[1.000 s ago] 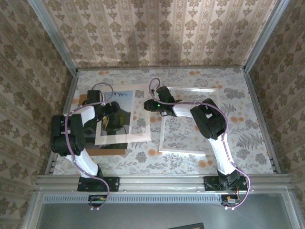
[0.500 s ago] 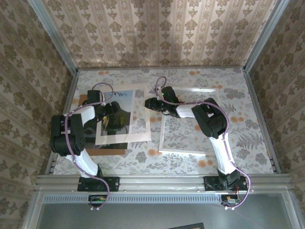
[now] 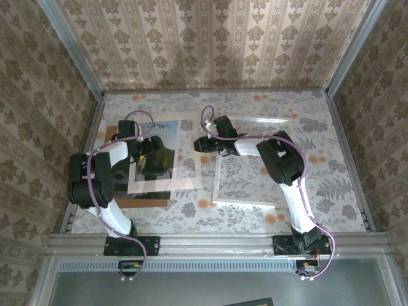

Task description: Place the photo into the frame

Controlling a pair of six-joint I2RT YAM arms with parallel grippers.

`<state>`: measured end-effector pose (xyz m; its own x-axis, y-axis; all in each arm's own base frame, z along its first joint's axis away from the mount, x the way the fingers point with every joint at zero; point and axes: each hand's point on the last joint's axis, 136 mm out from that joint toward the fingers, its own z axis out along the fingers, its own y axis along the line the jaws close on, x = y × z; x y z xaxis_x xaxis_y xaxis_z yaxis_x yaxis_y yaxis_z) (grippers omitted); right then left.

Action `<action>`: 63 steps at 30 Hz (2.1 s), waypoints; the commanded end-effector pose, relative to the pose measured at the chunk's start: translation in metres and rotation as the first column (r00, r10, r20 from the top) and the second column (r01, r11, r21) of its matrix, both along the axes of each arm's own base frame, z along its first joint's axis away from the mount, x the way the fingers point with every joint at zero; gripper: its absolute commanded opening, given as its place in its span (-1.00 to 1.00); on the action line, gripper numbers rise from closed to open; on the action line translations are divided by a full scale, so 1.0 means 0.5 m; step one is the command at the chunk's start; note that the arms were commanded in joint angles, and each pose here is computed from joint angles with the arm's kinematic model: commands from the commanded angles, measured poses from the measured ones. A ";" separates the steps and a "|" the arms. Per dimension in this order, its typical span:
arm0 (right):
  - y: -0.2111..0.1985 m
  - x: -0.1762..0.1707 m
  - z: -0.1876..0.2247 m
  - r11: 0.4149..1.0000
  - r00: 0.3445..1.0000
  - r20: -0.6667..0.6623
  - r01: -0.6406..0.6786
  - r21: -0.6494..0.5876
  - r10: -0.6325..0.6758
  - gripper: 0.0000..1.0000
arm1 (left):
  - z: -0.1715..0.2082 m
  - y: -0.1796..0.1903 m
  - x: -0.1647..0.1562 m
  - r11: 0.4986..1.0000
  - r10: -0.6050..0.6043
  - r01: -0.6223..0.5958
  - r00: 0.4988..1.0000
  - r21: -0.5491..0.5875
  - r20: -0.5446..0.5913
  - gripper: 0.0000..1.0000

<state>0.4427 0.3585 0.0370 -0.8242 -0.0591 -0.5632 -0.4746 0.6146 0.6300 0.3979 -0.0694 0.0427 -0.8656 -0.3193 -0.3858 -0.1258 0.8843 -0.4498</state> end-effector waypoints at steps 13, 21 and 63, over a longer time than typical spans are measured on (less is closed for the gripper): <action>-0.011 0.010 0.131 0.973 0.978 -0.160 0.161 0.166 -0.135 -1.00 | 0.060 -0.012 0.008 1.000 0.012 -0.011 0.999 -0.007 0.047 0.81; -0.099 -0.025 0.316 0.988 0.991 0.129 0.023 0.152 -0.043 -1.00 | 0.268 -0.007 -0.001 0.995 0.086 -0.052 0.902 -0.091 0.424 0.85; -0.234 -0.284 0.886 0.919 0.683 0.700 -0.382 0.099 0.209 -1.00 | 0.589 -0.293 0.004 0.554 -0.152 0.625 0.726 -0.550 0.671 1.00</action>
<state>0.3044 0.2402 0.4755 -0.2072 -0.0252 -0.9780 -0.9373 0.2915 0.1911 0.4031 -0.2125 0.3192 -0.7219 -0.3749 -0.5817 0.5542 0.1902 -0.8104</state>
